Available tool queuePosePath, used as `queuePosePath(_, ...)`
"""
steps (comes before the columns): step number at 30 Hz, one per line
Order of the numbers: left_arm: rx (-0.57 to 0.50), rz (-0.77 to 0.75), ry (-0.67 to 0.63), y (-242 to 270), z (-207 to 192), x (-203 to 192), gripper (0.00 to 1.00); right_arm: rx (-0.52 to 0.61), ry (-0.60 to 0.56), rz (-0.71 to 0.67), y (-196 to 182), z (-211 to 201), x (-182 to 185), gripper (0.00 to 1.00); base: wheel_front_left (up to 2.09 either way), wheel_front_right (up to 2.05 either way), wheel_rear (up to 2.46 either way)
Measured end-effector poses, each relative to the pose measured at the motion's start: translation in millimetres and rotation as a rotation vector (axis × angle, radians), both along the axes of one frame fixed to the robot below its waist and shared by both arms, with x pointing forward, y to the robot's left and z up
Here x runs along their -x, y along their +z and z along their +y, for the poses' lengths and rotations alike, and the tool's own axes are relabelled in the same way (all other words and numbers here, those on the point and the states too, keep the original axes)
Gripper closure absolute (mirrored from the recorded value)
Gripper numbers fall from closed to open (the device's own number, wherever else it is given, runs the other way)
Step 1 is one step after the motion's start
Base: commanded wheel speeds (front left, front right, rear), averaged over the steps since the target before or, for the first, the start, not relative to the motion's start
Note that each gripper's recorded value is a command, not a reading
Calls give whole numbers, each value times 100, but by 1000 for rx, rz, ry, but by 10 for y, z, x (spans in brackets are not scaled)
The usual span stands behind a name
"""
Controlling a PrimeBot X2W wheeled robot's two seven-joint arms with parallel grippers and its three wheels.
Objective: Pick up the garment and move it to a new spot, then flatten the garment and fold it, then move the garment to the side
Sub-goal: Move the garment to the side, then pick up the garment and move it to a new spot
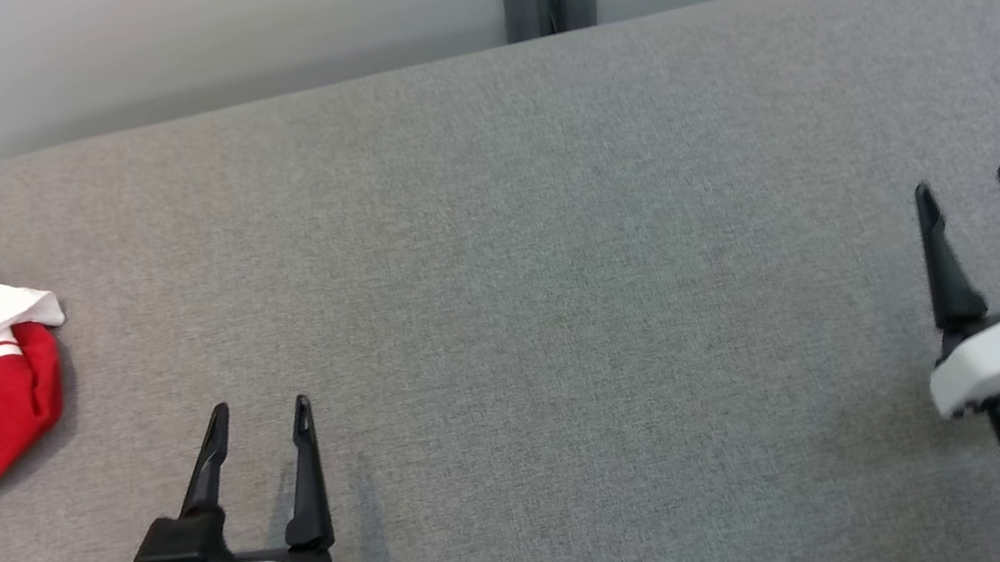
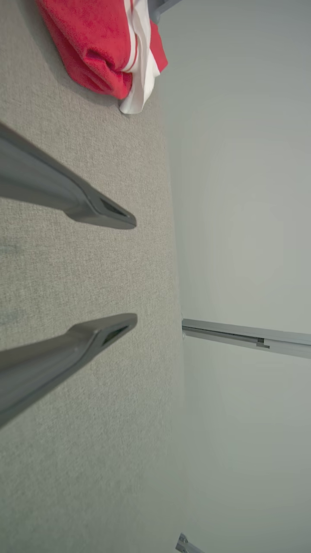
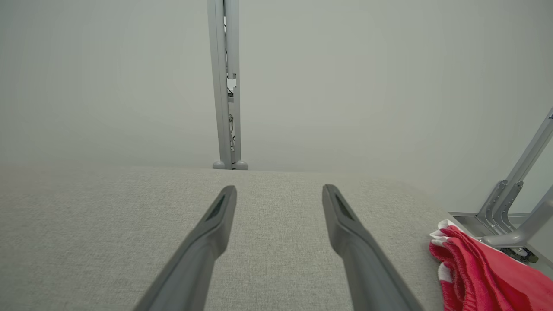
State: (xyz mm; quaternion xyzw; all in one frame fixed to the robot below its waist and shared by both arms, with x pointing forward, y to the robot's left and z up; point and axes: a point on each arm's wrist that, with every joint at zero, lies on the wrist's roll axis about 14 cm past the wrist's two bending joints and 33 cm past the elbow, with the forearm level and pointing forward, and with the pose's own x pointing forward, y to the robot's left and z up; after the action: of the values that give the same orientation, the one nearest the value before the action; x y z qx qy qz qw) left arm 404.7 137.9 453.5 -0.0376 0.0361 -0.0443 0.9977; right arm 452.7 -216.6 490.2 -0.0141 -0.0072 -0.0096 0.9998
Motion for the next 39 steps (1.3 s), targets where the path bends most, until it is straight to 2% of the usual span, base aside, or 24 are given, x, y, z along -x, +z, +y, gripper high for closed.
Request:
queuePosePath(4,-4,-8,72,52,220,118,0,-22,48,27,-101,211,190,0,0,0,0)
queuePosePath(10,-9,-19,132,108,415,296,0,-55,65,48,-173,299,457,0,0,0,0)
queuePosePath(15,-12,-21,166,121,531,418,0,-76,113,29,-99,474,556,0,0,0,0)
queuePosePath(23,-10,-24,172,134,543,520,0,-130,109,9,-36,482,662,0,0,0,0)
queuePosePath(39,-6,-21,179,125,549,567,0,-143,118,10,-40,520,737,0,0,0,0)
